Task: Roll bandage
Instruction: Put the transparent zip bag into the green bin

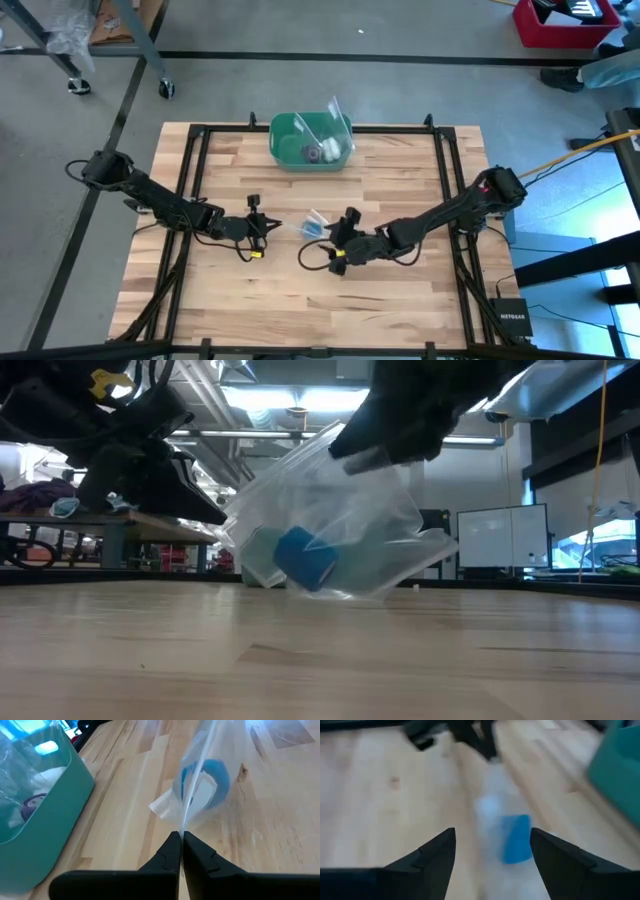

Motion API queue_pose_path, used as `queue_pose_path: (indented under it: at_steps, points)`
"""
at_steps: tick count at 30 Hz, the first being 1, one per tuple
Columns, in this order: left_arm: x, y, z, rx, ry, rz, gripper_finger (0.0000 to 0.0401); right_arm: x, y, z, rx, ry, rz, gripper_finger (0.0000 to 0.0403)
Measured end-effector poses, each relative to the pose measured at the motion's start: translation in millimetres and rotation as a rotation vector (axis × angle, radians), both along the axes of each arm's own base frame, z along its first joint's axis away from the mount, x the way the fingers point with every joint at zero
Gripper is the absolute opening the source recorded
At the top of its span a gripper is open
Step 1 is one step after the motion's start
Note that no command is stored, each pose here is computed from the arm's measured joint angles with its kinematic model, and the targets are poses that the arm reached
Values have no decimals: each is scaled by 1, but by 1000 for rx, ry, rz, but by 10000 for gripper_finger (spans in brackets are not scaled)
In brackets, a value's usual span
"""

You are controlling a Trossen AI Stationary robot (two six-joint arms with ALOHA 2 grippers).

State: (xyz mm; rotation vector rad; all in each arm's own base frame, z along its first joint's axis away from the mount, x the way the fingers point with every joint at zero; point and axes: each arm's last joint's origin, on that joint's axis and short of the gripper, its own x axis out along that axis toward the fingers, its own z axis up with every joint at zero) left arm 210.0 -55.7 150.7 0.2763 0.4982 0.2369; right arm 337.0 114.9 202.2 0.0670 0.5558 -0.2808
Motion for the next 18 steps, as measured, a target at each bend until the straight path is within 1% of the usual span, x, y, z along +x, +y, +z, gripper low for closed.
queue_pose_path:
  at_steps: [1,3,8,10,12,13,15,17,18]
  points:
    - [0,0,0,0,0,0,0,1,-1,-2,-26,7,-6,257]
    - [0,0,0,-1,-3,0,0,3,-7,-4,-35,9,-22,257]
    - [1,0,2,13,-13,-11,0,10,-19,-11,29,52,22,256]
    - [1,-1,3,9,-24,-11,3,11,-21,-12,51,64,43,241]
    - [2,-1,3,3,-33,-9,9,12,-23,-12,60,60,45,206]
    - [2,-1,4,1,-37,-9,14,12,-24,-12,59,60,41,181]
    - [2,-1,4,-14,-42,-4,28,13,-24,-11,48,59,45,120]
    - [2,-1,4,-44,-50,9,49,15,-23,-8,34,50,57,49]
    - [2,-1,3,-64,-55,18,61,15,-23,-6,22,48,63,26]
